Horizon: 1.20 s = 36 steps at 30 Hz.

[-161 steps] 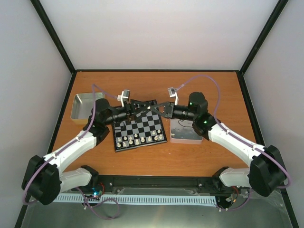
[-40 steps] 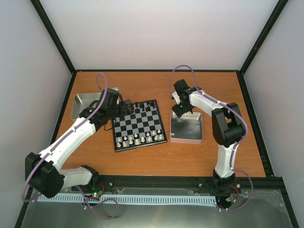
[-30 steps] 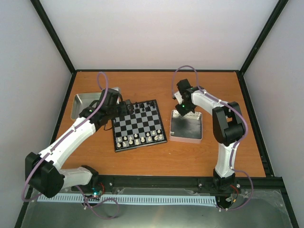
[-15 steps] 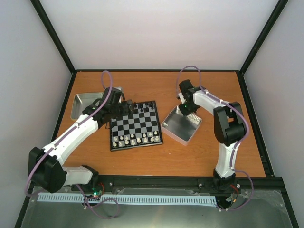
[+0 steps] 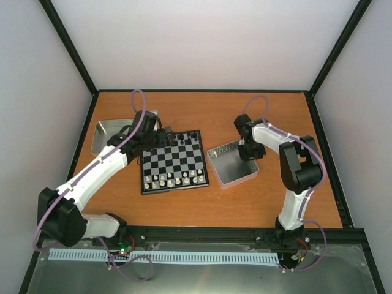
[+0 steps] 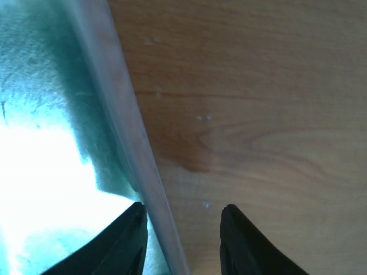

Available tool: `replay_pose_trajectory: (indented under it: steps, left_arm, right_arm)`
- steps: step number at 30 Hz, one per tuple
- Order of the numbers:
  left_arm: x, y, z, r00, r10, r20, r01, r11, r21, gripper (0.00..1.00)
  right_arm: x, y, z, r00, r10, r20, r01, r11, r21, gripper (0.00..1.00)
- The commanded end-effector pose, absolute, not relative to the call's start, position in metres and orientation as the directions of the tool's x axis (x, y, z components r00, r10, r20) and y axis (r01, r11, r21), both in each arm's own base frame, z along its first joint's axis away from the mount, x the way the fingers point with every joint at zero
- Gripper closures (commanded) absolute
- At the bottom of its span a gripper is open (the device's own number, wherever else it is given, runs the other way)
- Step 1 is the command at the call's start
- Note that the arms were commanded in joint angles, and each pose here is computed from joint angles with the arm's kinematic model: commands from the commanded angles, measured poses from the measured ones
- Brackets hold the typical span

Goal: Set up the chess pieces on the board
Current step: Adjust the storage box at the center of the board, then pick up the chess piece from the storage box.

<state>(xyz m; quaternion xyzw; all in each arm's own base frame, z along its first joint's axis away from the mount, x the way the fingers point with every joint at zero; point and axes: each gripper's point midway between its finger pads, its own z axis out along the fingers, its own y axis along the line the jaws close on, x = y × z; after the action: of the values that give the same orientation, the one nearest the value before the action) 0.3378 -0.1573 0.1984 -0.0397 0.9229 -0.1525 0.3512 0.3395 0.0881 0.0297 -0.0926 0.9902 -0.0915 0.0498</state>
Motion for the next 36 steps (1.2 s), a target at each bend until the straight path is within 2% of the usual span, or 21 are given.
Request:
replay_pose_trajectory:
  steps: [1, 3, 5, 8, 13, 20, 26, 32, 36]
  left_arm:
    - [0.348, -0.162, 0.217, -0.722, -0.177, -0.669, 0.066, 0.944, -0.322, 0.13]
    - [0.347, -0.163, 0.218, -0.722, -0.179, -0.668, 0.068, 0.943, -0.326, 0.13]
    - [0.347, -0.163, 0.219, -0.722, -0.182, -0.667, 0.068, 0.941, -0.33, 0.13]
    - [0.344, -0.161, 0.217, -0.725, -0.196, -0.66, 0.054, 0.94, -0.338, 0.12]
    - [0.335, -0.157, 0.203, -0.749, -0.249, -0.614, 0.027, 0.914, -0.404, 0.13]
    - [0.317, -0.15, 0.197, -0.756, -0.303, -0.58, -0.002, 0.887, -0.461, 0.13]
    - [0.312, -0.147, 0.196, -0.752, -0.318, -0.577, -0.017, 0.885, -0.466, 0.12]
    - [0.313, -0.146, 0.196, -0.751, -0.319, -0.578, -0.018, 0.885, -0.465, 0.13]
    - [0.313, -0.146, 0.197, -0.749, -0.315, -0.583, -0.014, 0.887, -0.461, 0.12]
  right_arm:
    - [0.342, 0.084, 0.063, -0.984, -0.07, -0.165, -0.039, 0.981, -0.189, 0.52]
    - [0.352, 0.092, 0.083, -0.969, -0.089, -0.231, -0.048, 0.983, -0.178, 0.43]
    - [0.36, 0.102, 0.105, -0.947, -0.122, -0.298, -0.073, 0.983, -0.171, 0.4]
    - [0.364, 0.137, 0.122, -0.894, -0.205, -0.399, -0.178, 0.979, -0.103, 0.4]
    - [0.352, 0.219, 0.114, -0.811, -0.286, -0.511, -0.416, 0.896, 0.158, 0.46]
    - [0.37, 0.245, 0.074, -0.844, -0.232, -0.484, -0.382, 0.892, 0.24, 0.64]
    - [0.368, 0.251, 0.058, -0.822, -0.306, -0.48, -0.435, 0.881, 0.184, 0.66]
    - [0.362, 0.244, 0.037, -0.841, -0.315, -0.44, -0.41, 0.902, 0.138, 0.71]
    - [0.359, 0.231, 0.026, -0.852, -0.321, -0.414, -0.382, 0.921, 0.072, 0.68]
